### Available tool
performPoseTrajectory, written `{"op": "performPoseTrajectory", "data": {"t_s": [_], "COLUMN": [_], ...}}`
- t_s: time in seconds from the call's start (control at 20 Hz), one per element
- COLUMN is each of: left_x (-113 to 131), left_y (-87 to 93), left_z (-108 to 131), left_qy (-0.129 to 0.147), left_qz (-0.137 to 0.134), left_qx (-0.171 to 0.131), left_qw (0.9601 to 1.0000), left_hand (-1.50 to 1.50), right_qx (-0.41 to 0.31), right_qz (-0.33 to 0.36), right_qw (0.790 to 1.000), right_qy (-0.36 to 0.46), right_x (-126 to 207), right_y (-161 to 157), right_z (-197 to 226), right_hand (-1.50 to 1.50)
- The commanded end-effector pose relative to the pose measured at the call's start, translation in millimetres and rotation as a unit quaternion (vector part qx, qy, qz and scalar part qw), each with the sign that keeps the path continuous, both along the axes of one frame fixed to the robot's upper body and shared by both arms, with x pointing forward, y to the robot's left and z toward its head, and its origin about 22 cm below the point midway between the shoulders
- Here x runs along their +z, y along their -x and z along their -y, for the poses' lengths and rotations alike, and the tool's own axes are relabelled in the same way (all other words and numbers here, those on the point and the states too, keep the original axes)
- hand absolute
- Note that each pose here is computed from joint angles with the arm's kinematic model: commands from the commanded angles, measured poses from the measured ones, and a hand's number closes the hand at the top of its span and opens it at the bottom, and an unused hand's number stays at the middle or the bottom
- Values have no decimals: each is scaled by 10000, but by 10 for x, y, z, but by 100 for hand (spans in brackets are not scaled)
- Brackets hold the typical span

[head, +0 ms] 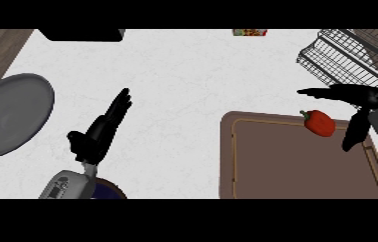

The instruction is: Pick the bell pepper from the tray and place it in the tiered basket

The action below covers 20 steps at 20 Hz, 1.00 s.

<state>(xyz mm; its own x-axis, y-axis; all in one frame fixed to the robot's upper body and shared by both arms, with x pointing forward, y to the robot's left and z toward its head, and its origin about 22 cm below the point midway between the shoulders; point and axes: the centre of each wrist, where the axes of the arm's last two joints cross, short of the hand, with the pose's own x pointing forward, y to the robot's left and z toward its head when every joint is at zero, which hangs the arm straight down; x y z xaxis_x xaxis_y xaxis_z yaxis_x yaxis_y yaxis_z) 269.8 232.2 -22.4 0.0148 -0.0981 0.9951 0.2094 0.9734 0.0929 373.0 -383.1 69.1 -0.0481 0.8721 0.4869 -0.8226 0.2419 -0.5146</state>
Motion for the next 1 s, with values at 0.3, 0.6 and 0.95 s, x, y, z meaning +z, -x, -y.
{"op": "performPoseTrajectory", "data": {"t_s": [0.3, 0.6, 0.95], "left_x": [-27, 11, 73], "left_y": [23, -3, -148], "left_z": [118, -76, -81], "left_qy": [4, -8, -2], "left_qz": [-60, 0, -54], "left_qx": [21, 143, 122], "left_qw": [10000, 9999, 9999], "left_hand": [0, 0, 0], "right_qx": [315, 147, 72], "right_qz": [-330, 143, 289], "right_qw": [9969, 9895, 9877], "right_qy": [-634, -1428, -1535], "right_x": [-367, -253, -107], "right_y": [107, -17, -180], "right_z": [-36, -96, -199], "right_hand": [-150, 150, 150]}}
